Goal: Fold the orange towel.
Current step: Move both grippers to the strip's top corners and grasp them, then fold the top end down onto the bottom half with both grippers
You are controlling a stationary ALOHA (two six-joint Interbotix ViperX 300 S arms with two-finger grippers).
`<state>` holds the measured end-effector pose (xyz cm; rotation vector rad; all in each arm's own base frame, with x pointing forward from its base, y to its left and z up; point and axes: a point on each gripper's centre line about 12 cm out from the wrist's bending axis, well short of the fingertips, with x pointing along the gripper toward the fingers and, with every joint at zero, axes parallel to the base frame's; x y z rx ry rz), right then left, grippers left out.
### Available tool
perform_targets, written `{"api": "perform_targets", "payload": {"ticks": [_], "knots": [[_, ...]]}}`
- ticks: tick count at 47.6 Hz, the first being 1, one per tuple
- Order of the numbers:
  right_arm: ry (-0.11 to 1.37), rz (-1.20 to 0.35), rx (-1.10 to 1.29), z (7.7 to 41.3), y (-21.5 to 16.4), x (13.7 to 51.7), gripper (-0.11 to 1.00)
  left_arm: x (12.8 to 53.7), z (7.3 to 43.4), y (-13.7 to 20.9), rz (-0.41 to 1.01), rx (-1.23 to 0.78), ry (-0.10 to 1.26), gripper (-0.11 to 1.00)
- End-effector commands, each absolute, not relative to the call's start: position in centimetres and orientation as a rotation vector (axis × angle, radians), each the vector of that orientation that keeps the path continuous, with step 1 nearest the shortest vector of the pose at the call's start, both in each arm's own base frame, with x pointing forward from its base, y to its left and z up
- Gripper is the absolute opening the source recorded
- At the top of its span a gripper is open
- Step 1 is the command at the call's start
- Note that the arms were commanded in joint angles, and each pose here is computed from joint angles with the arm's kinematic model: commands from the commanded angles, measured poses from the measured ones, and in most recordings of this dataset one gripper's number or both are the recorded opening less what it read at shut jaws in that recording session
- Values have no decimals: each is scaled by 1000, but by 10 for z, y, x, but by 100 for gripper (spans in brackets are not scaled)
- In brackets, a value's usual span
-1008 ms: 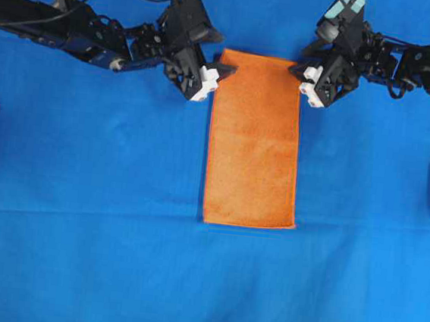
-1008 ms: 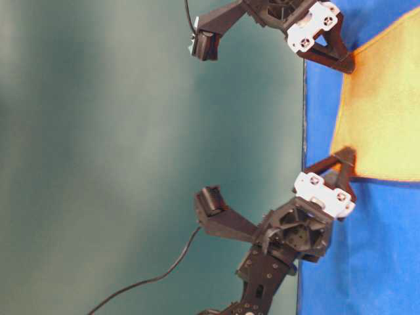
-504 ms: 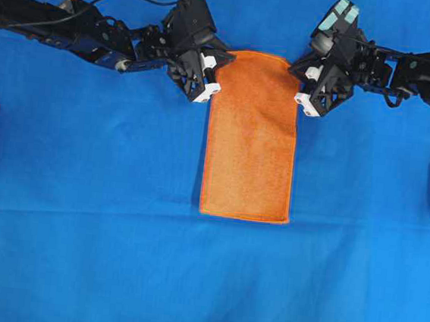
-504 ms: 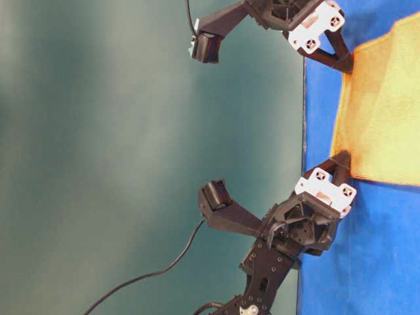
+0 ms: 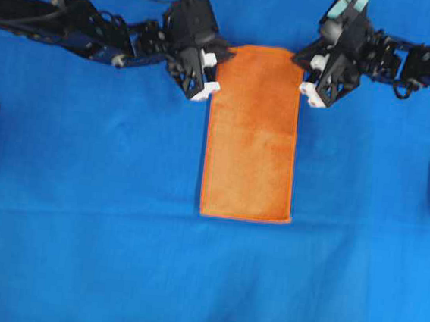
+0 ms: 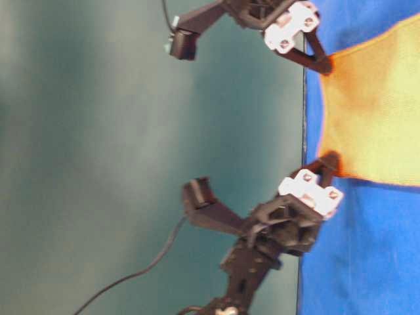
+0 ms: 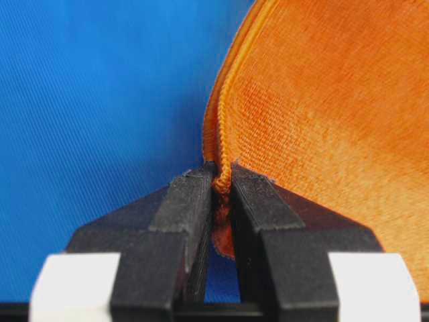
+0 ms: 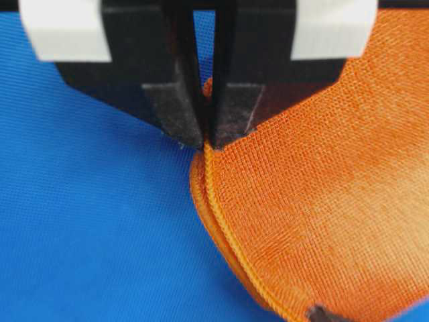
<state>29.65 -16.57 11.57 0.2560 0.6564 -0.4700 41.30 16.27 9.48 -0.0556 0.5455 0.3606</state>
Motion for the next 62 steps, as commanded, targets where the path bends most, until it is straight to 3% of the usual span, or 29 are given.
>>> {"api": "perform_targets", "payload": {"ticks": [1,23,38,62], "knots": [[595,-478,233,141,-169,299,4,416,125,164,361,-31,479,7],[557,-436,226,159,-145,293,4,411,139,141,313,-16,505,7],[543,-309,235,165,-89,285,4,405,156,87,193,8,540,6],[663,-125,252,148,-16,289,4,409,142,-6,-22,39,632,6]]}}
